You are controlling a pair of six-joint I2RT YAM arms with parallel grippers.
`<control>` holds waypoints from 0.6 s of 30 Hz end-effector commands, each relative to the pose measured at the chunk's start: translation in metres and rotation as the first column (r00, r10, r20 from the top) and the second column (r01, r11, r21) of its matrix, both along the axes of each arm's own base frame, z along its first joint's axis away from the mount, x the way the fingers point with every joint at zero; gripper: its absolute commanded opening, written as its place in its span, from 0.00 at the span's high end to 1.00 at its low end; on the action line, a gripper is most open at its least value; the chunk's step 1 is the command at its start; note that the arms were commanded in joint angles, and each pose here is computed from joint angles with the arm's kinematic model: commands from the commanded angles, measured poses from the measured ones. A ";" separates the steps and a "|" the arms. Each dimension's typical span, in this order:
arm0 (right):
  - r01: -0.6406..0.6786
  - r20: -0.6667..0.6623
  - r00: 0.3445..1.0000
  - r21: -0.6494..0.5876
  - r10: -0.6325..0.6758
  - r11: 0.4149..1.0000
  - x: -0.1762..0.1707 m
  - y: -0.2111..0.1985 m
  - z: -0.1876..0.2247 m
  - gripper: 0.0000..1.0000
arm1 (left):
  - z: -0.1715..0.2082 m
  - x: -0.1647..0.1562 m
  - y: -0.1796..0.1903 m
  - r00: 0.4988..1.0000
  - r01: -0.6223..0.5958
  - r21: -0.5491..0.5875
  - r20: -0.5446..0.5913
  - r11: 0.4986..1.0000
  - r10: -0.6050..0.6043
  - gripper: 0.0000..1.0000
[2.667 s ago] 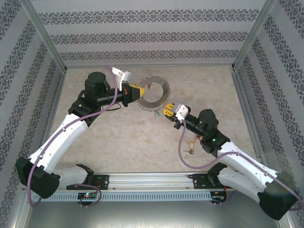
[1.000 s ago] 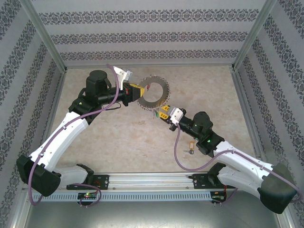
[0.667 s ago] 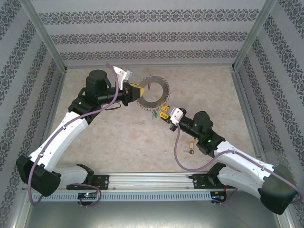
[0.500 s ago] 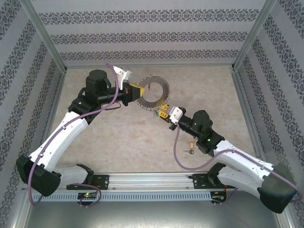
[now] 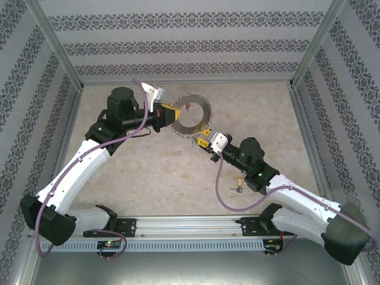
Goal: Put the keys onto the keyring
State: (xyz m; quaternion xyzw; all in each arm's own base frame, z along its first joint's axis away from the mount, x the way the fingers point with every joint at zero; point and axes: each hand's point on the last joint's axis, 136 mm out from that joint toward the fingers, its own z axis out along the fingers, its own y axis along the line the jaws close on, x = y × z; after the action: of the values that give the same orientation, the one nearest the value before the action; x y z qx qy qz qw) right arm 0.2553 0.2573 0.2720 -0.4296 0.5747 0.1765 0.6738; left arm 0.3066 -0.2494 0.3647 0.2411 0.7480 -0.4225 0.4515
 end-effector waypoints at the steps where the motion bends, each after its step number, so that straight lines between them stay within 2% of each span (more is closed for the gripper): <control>1: -0.025 0.019 1.000 0.045 0.025 0.999 -0.009 0.001 0.014 0.75 | 0.026 0.001 0.005 0.998 -0.017 -0.037 0.052 0.999 0.019 1.00; 18: -0.046 0.022 0.999 0.059 0.045 0.997 -0.013 0.013 0.017 0.75 | 0.028 0.000 0.005 0.999 -0.023 -0.034 0.047 0.999 0.024 1.00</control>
State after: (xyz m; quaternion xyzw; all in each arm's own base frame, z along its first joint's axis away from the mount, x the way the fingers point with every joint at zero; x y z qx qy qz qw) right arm 0.2416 0.2665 0.2732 -0.4346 0.5670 0.1988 0.6709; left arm 0.3091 -0.2471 0.3698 0.2353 0.7493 -0.4155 0.4588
